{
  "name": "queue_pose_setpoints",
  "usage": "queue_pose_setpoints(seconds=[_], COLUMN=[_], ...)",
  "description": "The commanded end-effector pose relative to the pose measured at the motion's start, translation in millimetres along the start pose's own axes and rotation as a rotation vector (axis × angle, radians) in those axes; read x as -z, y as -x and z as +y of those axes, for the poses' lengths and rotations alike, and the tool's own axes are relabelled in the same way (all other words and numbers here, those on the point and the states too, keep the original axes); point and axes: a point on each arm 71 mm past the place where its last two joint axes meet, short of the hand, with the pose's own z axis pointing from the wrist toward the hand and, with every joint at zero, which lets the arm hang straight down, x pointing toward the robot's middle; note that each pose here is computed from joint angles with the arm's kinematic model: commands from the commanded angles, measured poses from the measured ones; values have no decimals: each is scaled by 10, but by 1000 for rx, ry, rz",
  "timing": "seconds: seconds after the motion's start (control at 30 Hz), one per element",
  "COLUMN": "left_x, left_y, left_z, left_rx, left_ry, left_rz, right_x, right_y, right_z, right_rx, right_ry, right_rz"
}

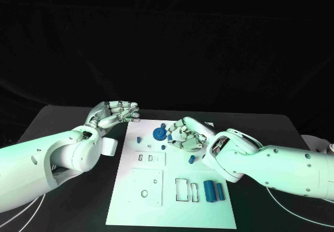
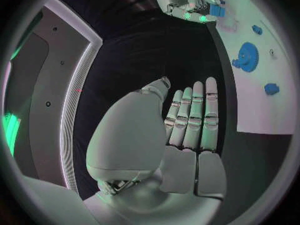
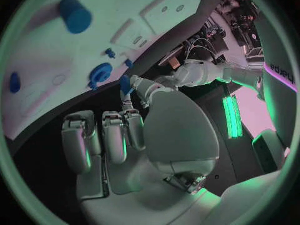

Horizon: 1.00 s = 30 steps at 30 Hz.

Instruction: Assemble the parts on the task board

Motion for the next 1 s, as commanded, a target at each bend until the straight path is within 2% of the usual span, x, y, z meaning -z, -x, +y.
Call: queue_pose_setpoints(seconds=[0.03, 0.2, 0.43, 0.63, 1.0], left_x=[-26, -57, -71, -72, -65], left_y=[-12, -23, -42, -47, -39], left_z=[0, 11, 17, 18, 17], left_rx=[8, 9, 10, 11, 11], left_ry=[-8, -8, -7, -6, -5], left_rz=[11, 8, 10, 12, 11], right_x=[-37, -109, -139, -135, -124], right_y=[-128, -389, -601, -703, -785], right_z=[75, 215, 259, 248, 231], right_rx=[71, 92, 126, 147, 164], right_ry=[-22, -6, -6, -16, -20], right_rz=[25, 79, 120, 138, 149])
